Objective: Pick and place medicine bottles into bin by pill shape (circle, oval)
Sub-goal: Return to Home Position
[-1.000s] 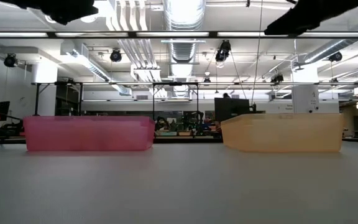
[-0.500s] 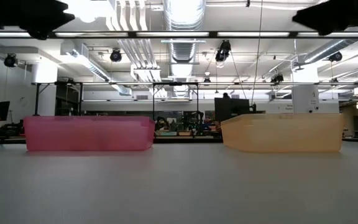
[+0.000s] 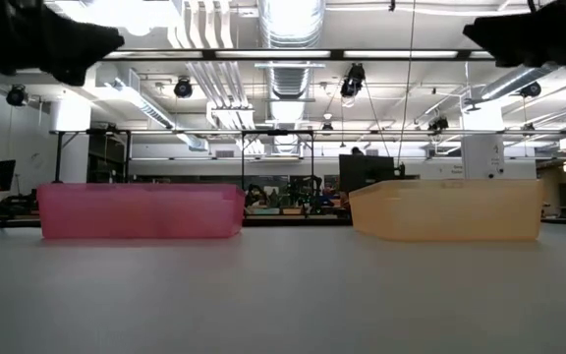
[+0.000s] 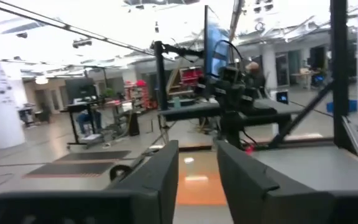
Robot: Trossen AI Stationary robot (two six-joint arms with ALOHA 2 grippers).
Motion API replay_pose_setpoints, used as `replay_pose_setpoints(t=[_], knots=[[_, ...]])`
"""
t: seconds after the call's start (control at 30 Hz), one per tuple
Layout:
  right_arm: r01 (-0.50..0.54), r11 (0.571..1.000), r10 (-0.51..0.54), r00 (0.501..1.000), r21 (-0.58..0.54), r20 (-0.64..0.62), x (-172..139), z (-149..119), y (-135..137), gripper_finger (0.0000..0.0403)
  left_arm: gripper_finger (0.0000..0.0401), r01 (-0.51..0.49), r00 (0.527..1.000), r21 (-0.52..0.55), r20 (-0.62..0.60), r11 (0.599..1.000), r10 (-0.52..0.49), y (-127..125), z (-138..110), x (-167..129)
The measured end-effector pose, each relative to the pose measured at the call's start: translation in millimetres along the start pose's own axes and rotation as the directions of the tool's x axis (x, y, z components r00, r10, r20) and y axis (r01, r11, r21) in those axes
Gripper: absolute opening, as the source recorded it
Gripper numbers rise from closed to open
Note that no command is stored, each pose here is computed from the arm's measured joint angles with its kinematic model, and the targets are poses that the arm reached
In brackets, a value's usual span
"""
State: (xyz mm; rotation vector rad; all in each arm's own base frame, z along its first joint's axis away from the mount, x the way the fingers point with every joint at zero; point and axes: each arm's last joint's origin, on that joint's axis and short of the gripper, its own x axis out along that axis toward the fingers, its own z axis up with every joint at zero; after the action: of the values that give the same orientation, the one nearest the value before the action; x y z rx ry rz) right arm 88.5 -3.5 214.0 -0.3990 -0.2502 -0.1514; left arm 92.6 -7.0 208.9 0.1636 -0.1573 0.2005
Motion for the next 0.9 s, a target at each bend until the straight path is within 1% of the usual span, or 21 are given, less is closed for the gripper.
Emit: replay_pose_setpoints(t=[0.1,0.13,0.27,0.33,0.47,0.63,0.73,0.8,0.9], knots=[[0.008,1.0,-0.008,0.998,0.0,0.056,-0.4,-13.6,6.4,0.0205,0.0075,0.03,1.0,0.001,0.002,1.0,-0.03,-5.4,-17.6,1.3],[0.007,1.0,-0.007,0.999,0.0,0.054,-0.4,-15.0,7.0,0.0205,0.0068,0.028,1.0,-0.001,0.004,1.0,-0.028,-6.6,-23.6,1.4],[-0.012,0.999,0.01,0.999,0.048,0.042,0.4,-16.2,7.9,0.0205,0.0045,0.029,1.0,0.002,-0.002,1.0,-0.029,-7.1,-25.1,1.8],[-0.028,0.993,0.026,0.999,0.111,0.026,0.5,-18.0,9.0,0.0205,0.0036,0.031,0.999,0.006,-0.011,1.0,-0.031,-7.4,-26.0,2.0],[-0.033,0.964,0.031,0.999,0.265,0.012,0.7,-19.3,9.5,0.0205,0.0031,0.031,0.999,0.007,-0.012,0.999,-0.031,-7.5,-26.2,2.2],[-0.033,0.905,0.033,0.999,0.424,0.008,1.0,-19.7,9.8,0.0205,0.0031,0.032,0.999,0.008,-0.016,0.999,-0.032,-7.6,-26.7,2.3],[-0.033,0.879,0.034,0.999,0.476,0.006,1.1,-19.9,9.9,0.0205,0.0031,0.032,0.999,0.008,-0.015,0.999,-0.032,-7.6,-26.7,2.3],[-0.032,0.871,0.034,0.999,0.491,0.006,1.1,-20.0,9.9,0.0205,0.0031,0.032,0.999,0.008,-0.016,0.999,-0.032,-7.7,-26.8,2.3],[-0.032,0.869,0.034,0.999,0.493,0.006,1.1,-20.0,9.9,0.0206,0.0031,0.032,0.999,0.009,-0.017,0.999,-0.032,-7.7,-27.0,2.3]])
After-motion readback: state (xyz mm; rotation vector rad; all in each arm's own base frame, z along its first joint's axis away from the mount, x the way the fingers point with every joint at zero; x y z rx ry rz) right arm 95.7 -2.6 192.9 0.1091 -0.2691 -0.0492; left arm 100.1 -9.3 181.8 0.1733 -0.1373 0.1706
